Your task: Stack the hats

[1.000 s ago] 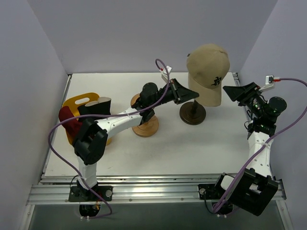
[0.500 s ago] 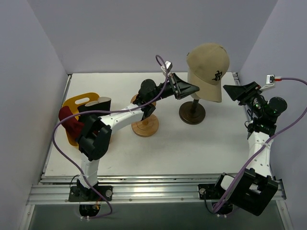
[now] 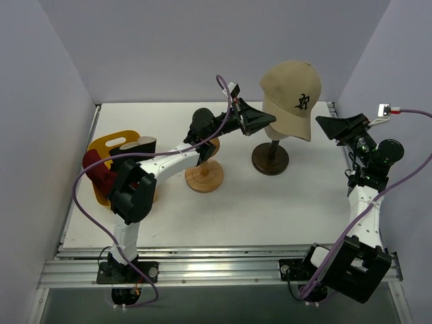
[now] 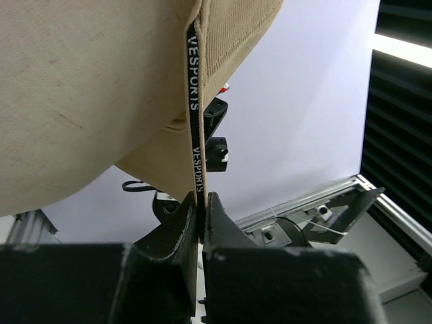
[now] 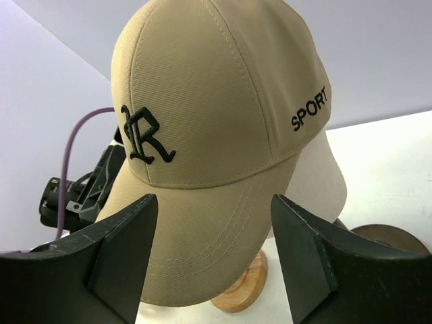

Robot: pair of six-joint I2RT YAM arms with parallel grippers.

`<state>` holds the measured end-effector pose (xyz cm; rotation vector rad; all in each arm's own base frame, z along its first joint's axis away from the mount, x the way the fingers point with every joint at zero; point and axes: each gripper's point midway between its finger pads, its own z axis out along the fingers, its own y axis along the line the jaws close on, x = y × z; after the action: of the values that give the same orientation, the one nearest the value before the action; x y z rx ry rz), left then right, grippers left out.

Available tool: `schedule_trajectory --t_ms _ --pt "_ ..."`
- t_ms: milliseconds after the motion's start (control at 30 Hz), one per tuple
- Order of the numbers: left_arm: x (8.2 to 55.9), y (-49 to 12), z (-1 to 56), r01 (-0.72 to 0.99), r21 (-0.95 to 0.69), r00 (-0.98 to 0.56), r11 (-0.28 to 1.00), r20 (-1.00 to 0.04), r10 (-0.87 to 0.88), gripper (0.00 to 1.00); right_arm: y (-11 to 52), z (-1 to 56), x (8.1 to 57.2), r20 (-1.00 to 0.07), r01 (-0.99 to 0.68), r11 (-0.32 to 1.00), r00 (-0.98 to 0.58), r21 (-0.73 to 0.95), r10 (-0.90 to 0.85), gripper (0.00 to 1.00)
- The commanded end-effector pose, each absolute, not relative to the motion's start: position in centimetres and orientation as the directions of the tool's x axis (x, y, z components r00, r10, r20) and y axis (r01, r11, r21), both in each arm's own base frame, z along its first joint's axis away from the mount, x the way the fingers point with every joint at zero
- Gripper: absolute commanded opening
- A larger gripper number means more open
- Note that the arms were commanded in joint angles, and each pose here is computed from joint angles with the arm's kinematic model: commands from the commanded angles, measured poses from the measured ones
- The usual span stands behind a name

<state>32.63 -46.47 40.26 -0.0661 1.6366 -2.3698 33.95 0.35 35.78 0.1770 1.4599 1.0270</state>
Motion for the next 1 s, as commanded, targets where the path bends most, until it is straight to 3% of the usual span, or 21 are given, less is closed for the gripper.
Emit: schedule_trajectory --t_ms 0,200,400,967 --pt "32.5 -44.7 43.1 0.207 -0.87 -0.968 -0.447 -0.117 -0.22 0.02 1.0 38.1 33.6 -0.758 -0.547 0.588 -0.141 0.596 0.637 0.63" --pt "33.6 -43.3 42.0 0.173 -0.878 -0.973 -0.446 -0.083 -0.215 0.02 1.3 40.1 35.1 -0.789 -0.575 0.612 -0.1 0.543 0.606 0.59" --pt "35.0 -42.0 40.7 0.128 -0.871 -0.979 -0.473 -0.035 -0.199 0.02 1.3 38.6 36.8 -0.812 -0.52 0.661 -0.12 0.541 0.571 0.55" --pt "36.8 -42.1 39.8 0.122 -0.887 -0.978 -0.446 -0.031 -0.206 0.02 1.7 37.4 38.9 -0.803 -0.545 0.632 -0.141 0.551 0.578 0.48"
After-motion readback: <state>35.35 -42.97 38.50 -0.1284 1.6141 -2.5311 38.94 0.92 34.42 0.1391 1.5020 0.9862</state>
